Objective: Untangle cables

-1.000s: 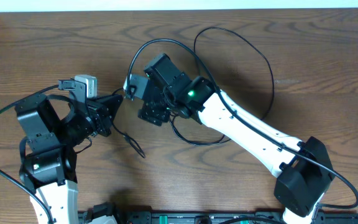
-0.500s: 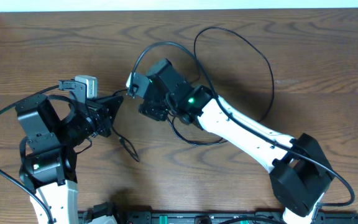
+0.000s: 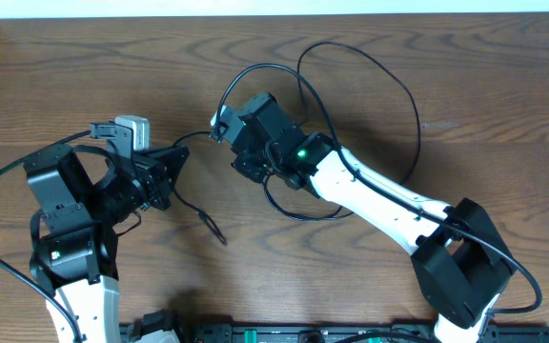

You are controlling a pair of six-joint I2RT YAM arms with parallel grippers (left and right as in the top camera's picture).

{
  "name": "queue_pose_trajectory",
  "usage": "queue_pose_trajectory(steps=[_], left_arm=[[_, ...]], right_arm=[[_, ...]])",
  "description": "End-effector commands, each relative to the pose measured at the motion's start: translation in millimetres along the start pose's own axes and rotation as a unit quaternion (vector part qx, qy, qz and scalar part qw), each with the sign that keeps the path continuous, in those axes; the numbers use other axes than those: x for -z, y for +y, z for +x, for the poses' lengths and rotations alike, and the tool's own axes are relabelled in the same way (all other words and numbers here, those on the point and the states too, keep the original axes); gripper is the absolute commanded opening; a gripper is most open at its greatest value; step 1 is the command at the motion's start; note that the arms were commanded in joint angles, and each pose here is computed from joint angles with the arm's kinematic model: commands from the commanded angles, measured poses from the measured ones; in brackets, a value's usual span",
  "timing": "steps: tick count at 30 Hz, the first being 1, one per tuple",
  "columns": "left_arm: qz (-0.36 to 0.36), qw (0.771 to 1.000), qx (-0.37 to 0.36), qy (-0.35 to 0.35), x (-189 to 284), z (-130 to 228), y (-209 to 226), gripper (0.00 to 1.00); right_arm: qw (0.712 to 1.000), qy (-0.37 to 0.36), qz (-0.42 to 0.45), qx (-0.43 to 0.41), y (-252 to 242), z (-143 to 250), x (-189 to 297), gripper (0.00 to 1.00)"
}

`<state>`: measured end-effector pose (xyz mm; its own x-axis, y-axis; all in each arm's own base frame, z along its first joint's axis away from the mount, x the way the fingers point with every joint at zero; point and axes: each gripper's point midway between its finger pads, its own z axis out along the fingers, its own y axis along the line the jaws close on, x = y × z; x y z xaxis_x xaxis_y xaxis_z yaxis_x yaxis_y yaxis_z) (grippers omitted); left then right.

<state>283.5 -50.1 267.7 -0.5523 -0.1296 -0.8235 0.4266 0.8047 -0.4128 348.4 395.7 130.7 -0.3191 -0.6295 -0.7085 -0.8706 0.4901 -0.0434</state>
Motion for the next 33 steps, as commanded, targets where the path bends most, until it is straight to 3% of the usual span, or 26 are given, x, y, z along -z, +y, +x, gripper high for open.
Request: queue_pose_trajectory(steps=[1, 4, 8, 10, 14, 20, 26, 29, 33], left_arm=[[0.004, 1.0, -0.011, -0.013, 5, -12, -7, 0.14], [0.004, 1.0, -0.011, -0.013, 5, -12, -7, 0.37], [0.004, 1.0, -0.011, -0.013, 5, -12, -7, 0.46], [0.004, 1.0, -0.011, -0.012, 5, -12, -7, 0.58], [0.004, 1.0, -0.011, -0.012, 5, -12, -7, 0.93], [0.004, 1.0, -0.011, -0.012, 5, -12, -7, 0.95], [0.004, 1.0, -0.01, -0.012, 5, -12, -7, 0.95], [0.004, 1.0, -0.009, -0.011, 5, -11, -7, 0.95], [0.004, 1.0, -0.008, -0.009, 5, -11, -7, 0.96]], right_arm=[[0.998, 0.0, 0.018, -0.052, -12, 2, 2, 0.01], [0.997, -0.008, 0.022, -0.076, -15, -3, 9, 0.01], [0.996, -0.036, 0.027, -0.073, -16, -22, 31, 0.01], [0.995, -0.057, 0.032, -0.07, -17, -36, 50, 0.01], [0.988, -0.106, 0.087, -0.068, -33, -64, 101, 0.01], [0.947, -0.226, 0.219, -0.069, -68, -109, 234, 0.01], [0.878, -0.377, 0.285, -0.078, -80, -133, 384, 0.01], [0.845, -0.432, 0.306, -0.08, -80, -132, 442, 0.01], [0.825, -0.473, 0.303, -0.069, -67, -128, 486, 0.01]])
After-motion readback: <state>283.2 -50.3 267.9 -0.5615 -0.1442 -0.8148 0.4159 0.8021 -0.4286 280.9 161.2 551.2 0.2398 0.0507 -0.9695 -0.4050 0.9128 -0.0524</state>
